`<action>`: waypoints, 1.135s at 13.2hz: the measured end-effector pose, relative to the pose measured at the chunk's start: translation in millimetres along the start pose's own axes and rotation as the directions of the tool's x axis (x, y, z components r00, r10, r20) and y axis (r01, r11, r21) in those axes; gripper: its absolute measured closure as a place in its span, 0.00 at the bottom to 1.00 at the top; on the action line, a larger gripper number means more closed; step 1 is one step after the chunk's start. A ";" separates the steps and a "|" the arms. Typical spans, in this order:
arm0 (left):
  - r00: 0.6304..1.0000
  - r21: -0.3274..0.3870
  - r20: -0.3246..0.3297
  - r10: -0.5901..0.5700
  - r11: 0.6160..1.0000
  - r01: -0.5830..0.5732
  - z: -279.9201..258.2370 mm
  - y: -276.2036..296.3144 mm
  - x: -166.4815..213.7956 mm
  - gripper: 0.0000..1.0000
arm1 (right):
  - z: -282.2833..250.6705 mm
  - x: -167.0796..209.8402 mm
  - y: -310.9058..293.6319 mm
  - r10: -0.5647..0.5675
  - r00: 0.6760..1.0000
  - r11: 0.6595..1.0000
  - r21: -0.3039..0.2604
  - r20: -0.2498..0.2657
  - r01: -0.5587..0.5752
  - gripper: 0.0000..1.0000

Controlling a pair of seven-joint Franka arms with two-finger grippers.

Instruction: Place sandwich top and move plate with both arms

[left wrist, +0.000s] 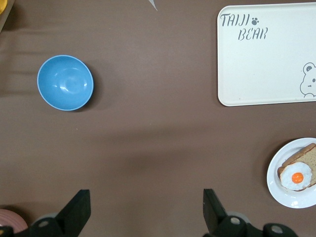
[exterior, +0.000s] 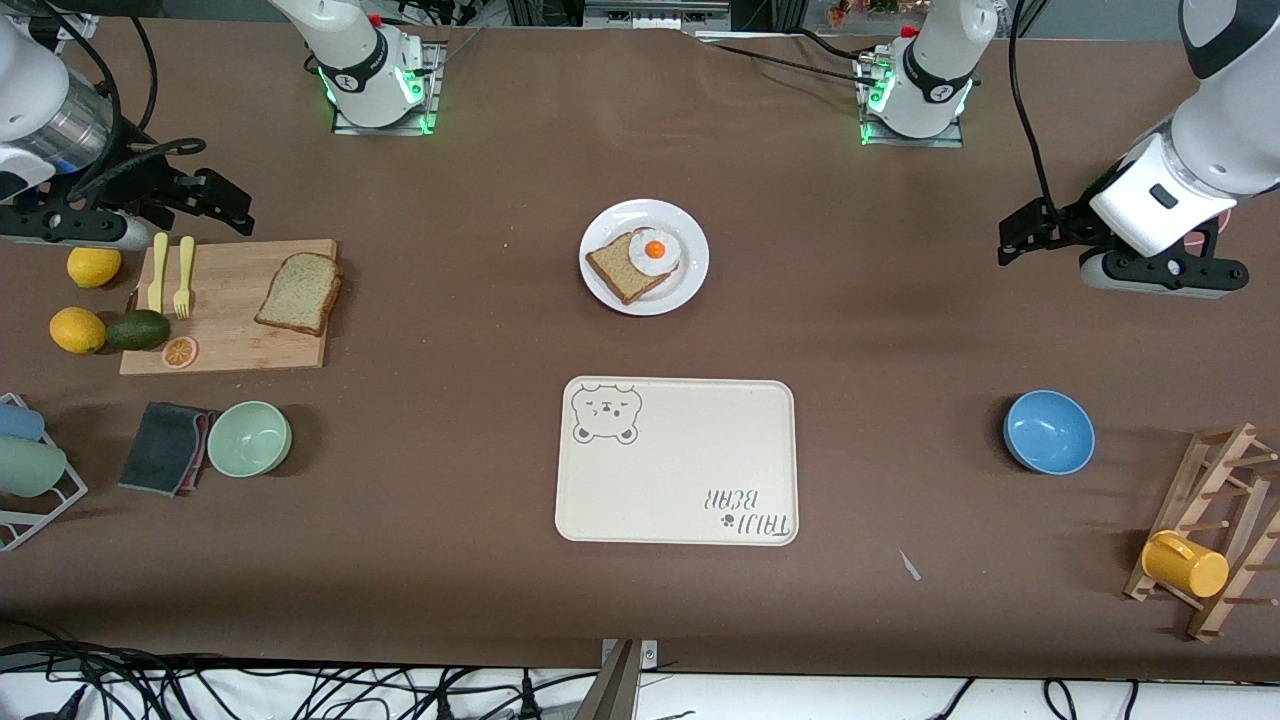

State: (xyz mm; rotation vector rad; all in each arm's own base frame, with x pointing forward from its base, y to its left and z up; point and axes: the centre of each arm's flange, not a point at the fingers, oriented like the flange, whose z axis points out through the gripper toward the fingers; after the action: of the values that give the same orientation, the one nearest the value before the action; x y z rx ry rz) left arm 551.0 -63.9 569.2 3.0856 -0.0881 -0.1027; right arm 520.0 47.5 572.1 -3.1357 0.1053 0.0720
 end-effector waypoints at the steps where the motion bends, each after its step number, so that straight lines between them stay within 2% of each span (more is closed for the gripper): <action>1: 1.000 0.000 0.000 0.000 1.000 0.000 0.0 0.0 0.0 0.00 | 0.0 -0.2 -0.4 -0.001 1.000 1.000 -0.001 0.000 0.001 0.00; 10: 1.000 0.000 0.000 0.000 1.000 0.000 0.0 0.0 0.0 0.00 | 0.2 -1.0 -2.3 -0.008 1.000 1.000 -0.016 0.002 0.008 0.00; 15: 1.000 0.000 0.000 0.000 1.000 0.000 0.1 0.0 0.0 0.00 | 4.6 -5.1 -1.8 -0.007 0.999 1.000 -0.022 0.045 0.008 0.00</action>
State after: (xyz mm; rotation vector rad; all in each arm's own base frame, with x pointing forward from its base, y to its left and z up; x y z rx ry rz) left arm 551.0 -63.8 569.1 3.0856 -0.0880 -0.1030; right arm 514.8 49.7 567.8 -3.1542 0.0924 0.1441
